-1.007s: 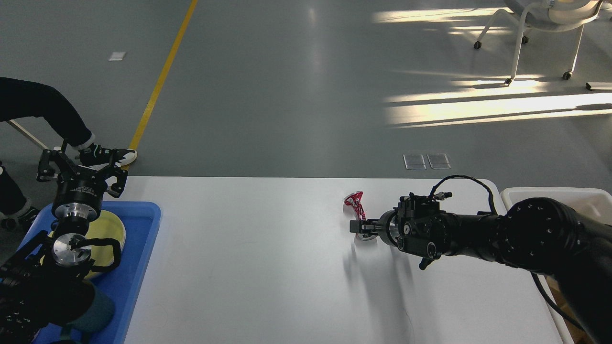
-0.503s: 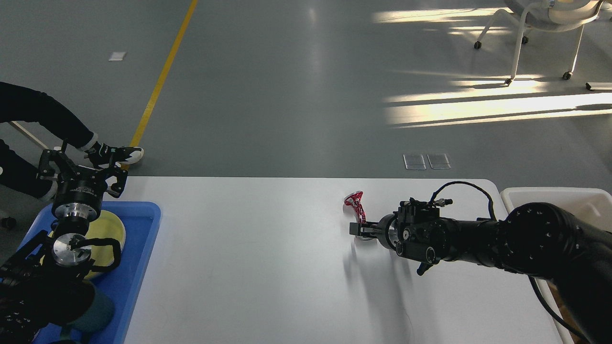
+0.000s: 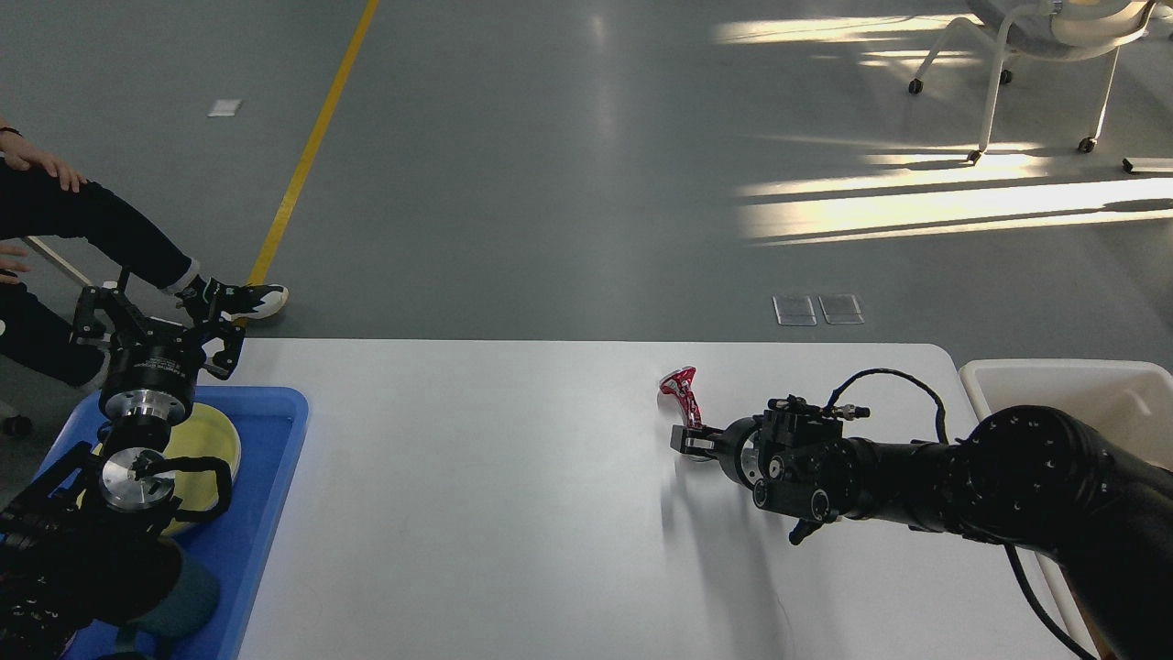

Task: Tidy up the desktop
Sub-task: 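Lower the right gripper and grasp the red candy wrapper, then carry the red wrapper into the white bin and release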

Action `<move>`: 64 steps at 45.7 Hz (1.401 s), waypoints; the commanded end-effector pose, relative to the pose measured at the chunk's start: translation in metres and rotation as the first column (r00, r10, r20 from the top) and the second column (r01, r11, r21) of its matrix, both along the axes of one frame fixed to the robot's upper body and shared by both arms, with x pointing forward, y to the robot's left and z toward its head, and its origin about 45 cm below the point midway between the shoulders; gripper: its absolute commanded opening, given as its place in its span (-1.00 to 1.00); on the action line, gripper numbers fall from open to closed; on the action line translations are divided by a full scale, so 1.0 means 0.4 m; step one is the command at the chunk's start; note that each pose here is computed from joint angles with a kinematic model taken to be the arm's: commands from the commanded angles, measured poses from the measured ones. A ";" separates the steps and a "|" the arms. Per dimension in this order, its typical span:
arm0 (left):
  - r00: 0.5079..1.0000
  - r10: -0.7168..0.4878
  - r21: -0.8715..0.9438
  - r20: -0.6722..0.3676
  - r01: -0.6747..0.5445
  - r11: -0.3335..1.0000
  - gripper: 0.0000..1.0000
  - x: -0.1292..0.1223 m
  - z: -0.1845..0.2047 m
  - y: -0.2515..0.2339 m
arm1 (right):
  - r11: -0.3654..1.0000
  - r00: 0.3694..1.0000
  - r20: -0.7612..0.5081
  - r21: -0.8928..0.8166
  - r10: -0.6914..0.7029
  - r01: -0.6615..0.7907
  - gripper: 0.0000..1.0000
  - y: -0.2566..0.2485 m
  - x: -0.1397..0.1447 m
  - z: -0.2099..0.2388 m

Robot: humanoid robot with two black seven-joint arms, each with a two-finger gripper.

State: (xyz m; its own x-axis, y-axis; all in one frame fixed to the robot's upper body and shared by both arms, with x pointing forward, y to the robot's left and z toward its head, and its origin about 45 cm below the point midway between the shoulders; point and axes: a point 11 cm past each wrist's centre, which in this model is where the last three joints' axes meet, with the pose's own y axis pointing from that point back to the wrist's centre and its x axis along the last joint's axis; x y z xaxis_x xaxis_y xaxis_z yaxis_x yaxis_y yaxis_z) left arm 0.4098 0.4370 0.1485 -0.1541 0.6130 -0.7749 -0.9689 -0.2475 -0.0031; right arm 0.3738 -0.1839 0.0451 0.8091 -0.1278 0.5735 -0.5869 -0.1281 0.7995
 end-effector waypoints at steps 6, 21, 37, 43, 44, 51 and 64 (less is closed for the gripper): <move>1.000 0.000 0.000 0.000 0.000 1.000 0.93 0.000 0.000 0.000 | 1.000 1.000 -0.012 -0.008 0.002 -0.002 -0.32 -0.005 -0.005 -0.005; 1.000 0.000 0.000 0.000 0.000 1.000 0.93 0.000 0.000 0.000 | 1.000 1.000 0.022 0.004 0.006 -0.006 -0.33 -0.011 0.043 0.068; 1.000 0.000 0.000 0.000 0.000 1.000 0.93 0.000 0.000 0.000 | 0.999 0.997 0.074 0.041 -0.005 0.002 -0.32 -0.089 0.113 0.316; 1.000 0.000 0.000 0.000 0.000 1.000 0.93 0.000 0.000 0.000 | 0.998 0.994 0.111 0.066 -0.015 0.007 -0.32 -0.122 0.148 0.460; 1.000 0.000 0.000 0.000 0.000 1.000 0.93 0.000 0.000 0.000 | 0.998 0.992 0.123 0.070 -0.017 0.009 -0.32 -0.127 0.156 0.484; 1.000 0.000 0.000 0.000 0.000 1.000 0.93 0.000 0.000 0.000 | 0.994 0.982 0.174 0.093 -0.068 0.052 -0.31 -0.185 0.185 0.580; 1.000 0.000 0.000 0.000 0.000 1.000 0.93 0.000 0.000 0.000 | 0.942 0.919 0.210 0.043 -0.333 0.332 -0.31 -0.495 0.178 0.514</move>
